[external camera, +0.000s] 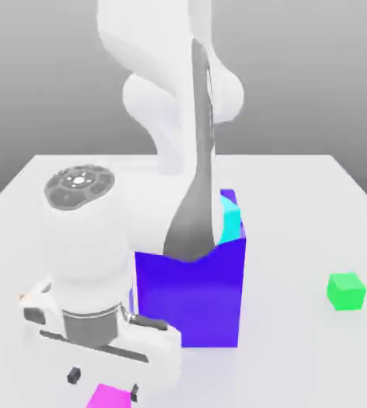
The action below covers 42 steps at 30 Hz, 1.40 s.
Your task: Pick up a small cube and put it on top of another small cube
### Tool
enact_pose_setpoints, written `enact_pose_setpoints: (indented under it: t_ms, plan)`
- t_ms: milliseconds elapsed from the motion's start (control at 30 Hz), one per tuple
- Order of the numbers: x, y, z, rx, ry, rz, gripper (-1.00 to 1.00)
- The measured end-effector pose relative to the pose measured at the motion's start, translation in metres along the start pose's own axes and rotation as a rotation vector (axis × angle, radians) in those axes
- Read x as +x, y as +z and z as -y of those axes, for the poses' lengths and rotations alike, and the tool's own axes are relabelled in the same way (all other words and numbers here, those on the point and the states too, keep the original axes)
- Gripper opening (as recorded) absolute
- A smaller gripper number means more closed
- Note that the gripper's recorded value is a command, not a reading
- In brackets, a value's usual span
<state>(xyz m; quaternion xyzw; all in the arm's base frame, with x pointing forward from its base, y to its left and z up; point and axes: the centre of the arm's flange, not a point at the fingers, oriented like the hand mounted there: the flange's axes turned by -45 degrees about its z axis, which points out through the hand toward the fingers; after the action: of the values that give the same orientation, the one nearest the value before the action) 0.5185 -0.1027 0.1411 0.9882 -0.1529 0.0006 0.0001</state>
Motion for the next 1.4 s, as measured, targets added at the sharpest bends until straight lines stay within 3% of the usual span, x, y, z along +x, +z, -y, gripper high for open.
enact_pose_setpoints:
  t_ms: [33, 233, 400, 567, 867, 1033, 1167, 1200, 1400]
  plan:
    - [-0.001, 0.009, 0.000, 0.000, 0.000, 0.001, -1.00]
    - [-0.001, 0.014, 0.000, 0.000, 0.001, 0.001, -1.00]
    - [0.000, -0.039, 0.000, 0.000, 0.000, 0.001, -1.00]
    - [-0.017, -0.058, 0.095, 0.017, -0.278, -0.016, -1.00]
    - [-0.198, -0.090, 0.270, 0.046, -0.979, -0.008, -1.00]
    - [-0.383, -0.090, 0.334, 0.009, -1.540, -0.001, -1.00]
    - [-0.370, -0.051, 0.321, 0.000, -1.517, 0.000, -1.00]
    - [-0.370, -0.042, 0.320, 0.000, -1.518, 0.000, 1.00]
    - [-0.371, -0.038, 0.320, 0.000, -1.518, 0.001, 1.00]
